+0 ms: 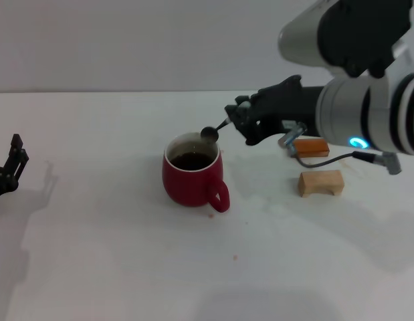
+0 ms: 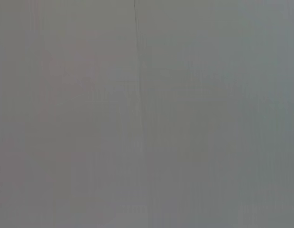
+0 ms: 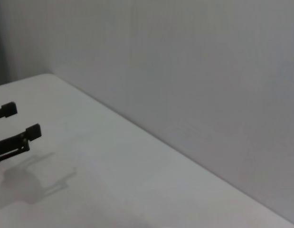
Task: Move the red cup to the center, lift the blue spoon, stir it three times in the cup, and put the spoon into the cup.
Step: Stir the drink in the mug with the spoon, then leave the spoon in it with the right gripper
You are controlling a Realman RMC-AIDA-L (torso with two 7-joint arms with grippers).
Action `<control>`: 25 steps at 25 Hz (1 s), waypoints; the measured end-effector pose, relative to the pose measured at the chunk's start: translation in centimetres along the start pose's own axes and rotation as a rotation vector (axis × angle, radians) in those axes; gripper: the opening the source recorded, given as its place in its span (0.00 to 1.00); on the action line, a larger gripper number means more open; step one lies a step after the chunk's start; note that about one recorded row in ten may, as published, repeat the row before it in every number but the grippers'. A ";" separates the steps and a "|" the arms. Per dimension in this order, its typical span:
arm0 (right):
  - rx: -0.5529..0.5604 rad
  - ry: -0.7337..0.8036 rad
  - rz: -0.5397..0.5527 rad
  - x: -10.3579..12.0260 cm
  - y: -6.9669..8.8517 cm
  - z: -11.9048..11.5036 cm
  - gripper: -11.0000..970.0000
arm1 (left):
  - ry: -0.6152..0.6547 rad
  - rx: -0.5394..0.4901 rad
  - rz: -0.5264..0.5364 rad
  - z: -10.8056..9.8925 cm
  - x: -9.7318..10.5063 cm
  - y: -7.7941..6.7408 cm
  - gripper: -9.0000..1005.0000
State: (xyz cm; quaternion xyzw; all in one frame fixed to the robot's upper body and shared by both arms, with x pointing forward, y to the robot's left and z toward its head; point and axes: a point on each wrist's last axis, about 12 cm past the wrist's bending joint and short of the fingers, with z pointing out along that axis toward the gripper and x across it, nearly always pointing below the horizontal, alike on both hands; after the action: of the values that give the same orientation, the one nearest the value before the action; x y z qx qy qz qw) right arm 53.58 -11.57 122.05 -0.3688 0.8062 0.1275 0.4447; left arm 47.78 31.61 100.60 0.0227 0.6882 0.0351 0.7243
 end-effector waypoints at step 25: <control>-0.084 0.085 0.002 1.4 1.4 4.7 0.15 | -0.011 -0.003 -0.010 -0.2 -0.1 0.0 0.81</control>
State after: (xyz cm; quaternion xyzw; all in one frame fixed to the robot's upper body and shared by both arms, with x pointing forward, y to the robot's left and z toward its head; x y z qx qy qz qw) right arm 55.09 -8.75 118.05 -0.3913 0.8188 0.1460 0.3938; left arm 47.56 31.55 100.68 0.0182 0.6842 0.0323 0.7284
